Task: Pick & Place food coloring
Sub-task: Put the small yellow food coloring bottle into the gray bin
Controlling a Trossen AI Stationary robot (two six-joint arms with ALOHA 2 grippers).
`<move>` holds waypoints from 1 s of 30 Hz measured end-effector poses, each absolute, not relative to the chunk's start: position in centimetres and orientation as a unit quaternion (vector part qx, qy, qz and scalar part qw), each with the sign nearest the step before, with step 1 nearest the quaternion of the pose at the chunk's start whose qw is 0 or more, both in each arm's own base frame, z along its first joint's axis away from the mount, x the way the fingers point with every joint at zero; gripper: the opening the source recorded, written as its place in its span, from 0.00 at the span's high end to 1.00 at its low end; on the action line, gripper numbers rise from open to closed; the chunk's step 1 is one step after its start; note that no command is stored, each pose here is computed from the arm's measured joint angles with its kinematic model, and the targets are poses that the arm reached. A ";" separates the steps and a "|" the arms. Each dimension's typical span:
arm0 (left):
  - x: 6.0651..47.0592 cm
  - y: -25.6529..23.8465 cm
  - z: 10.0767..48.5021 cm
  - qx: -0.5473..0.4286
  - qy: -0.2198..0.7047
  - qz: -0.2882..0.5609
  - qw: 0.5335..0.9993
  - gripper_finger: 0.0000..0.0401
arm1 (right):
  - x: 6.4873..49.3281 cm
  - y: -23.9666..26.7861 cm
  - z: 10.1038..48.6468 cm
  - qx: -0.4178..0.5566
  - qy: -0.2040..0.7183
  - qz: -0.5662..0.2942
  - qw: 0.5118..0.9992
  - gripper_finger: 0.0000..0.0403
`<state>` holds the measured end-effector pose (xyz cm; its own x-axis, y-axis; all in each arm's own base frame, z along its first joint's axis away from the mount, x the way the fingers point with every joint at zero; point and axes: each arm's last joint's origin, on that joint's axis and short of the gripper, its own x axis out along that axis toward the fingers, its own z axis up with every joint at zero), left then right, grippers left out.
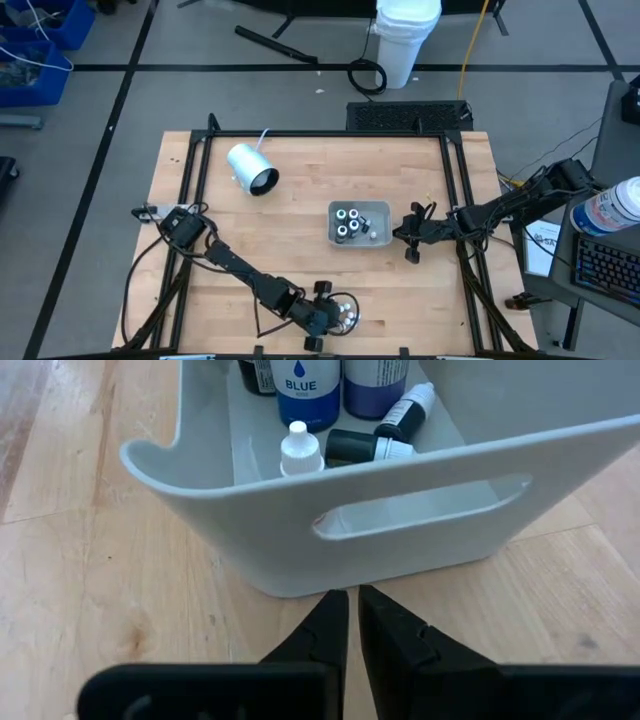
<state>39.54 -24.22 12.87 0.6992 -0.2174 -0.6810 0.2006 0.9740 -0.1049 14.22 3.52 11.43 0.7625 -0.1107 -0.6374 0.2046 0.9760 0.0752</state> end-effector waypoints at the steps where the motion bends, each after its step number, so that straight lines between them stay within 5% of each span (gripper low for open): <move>1: 39.5 -24.2 12.8 -0.011 0.375 -0.117 0.920 0.74 | 14.2 3.5 11.4 0.070 0.334 -0.084 0.936 0.94; 10: 39.2 -23.9 14.3 0.000 0.376 -0.123 0.919 0.80 | 14.2 3.5 11.4 0.071 0.334 -0.084 0.936 0.94; 16: 38.8 -22.4 18.7 0.030 0.361 -0.127 0.924 0.79 | 14.2 3.5 11.4 0.071 0.335 -0.084 0.936 0.94; 23: 40.7 -17.0 27.3 0.024 0.339 -0.094 0.936 0.78 | 14.2 3.5 11.4 0.072 0.333 -0.083 0.937 0.94; 30: 44.4 -10.6 29.4 0.056 0.298 -0.082 0.949 0.78 | 14.3 3.6 11.6 0.076 0.325 -0.078 0.940 0.94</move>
